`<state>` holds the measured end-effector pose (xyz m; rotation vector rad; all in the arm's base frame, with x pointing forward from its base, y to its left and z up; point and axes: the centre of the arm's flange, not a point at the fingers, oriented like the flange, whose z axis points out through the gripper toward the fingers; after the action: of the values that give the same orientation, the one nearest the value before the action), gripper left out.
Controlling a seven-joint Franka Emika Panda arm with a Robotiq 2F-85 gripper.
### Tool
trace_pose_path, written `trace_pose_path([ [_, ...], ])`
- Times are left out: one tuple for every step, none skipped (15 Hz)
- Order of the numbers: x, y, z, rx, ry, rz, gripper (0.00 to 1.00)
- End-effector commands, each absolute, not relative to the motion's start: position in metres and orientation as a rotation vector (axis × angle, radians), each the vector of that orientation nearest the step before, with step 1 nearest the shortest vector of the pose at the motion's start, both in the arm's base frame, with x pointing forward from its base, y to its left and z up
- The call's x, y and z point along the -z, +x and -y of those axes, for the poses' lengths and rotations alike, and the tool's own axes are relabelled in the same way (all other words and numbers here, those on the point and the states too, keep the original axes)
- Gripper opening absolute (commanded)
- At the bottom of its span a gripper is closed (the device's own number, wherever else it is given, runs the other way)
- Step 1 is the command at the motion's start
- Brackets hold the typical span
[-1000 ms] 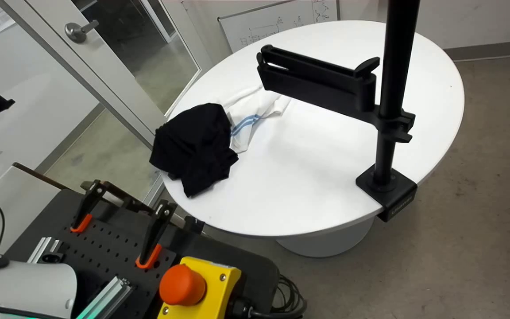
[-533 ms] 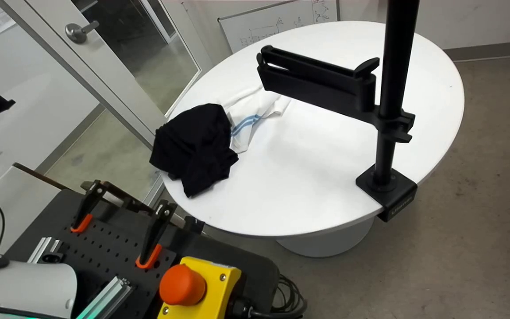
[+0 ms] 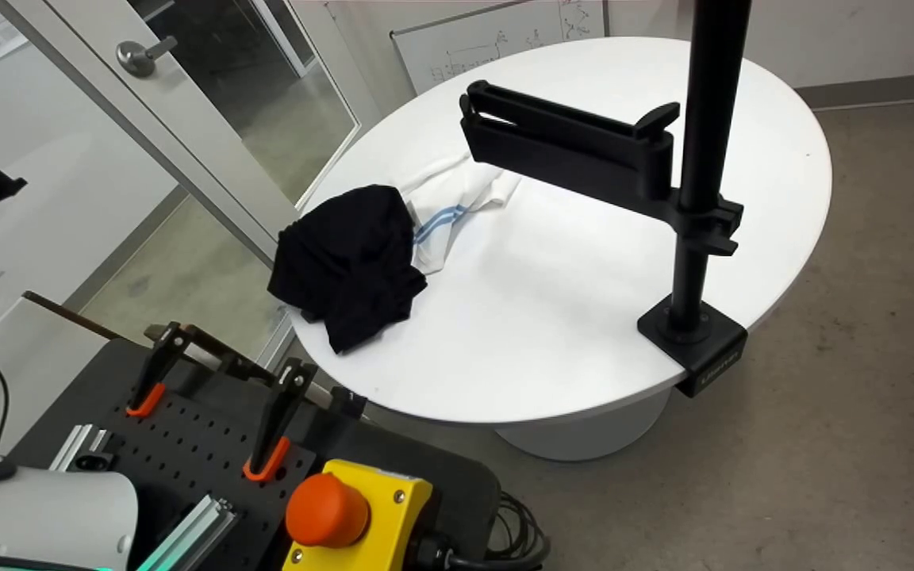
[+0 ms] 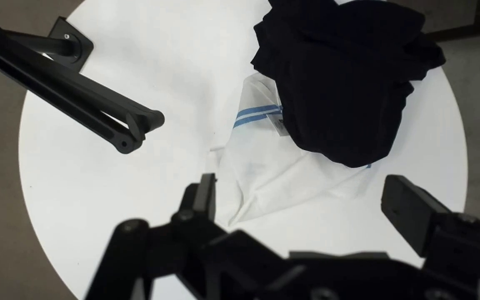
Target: Hang the tea towel on the stand
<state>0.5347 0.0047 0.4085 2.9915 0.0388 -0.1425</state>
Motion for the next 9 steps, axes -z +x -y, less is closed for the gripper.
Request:
trace_pose_path([
  [-0.365,0.55,0.01,0.128,3.018,0.112,1.0],
  [-0.353,0.554,0.014,0.127,3.023,0.15,1.0],
  [-0.339,0.558,0.017,0.114,3.031,0.193,1.0],
  [-0.33,0.562,0.019,0.102,3.038,0.232,1.0],
  [-0.318,0.567,0.02,0.075,3.045,0.27,1.0],
  [-0.309,0.57,0.021,0.052,3.05,0.299,1.0],
  [-0.297,0.575,0.02,0.037,3.049,0.323,1.0],
  [-0.289,0.578,0.019,0.027,3.046,0.343,1.0],
  [-0.276,0.581,0.018,0.019,3.04,0.36,1.0],
])
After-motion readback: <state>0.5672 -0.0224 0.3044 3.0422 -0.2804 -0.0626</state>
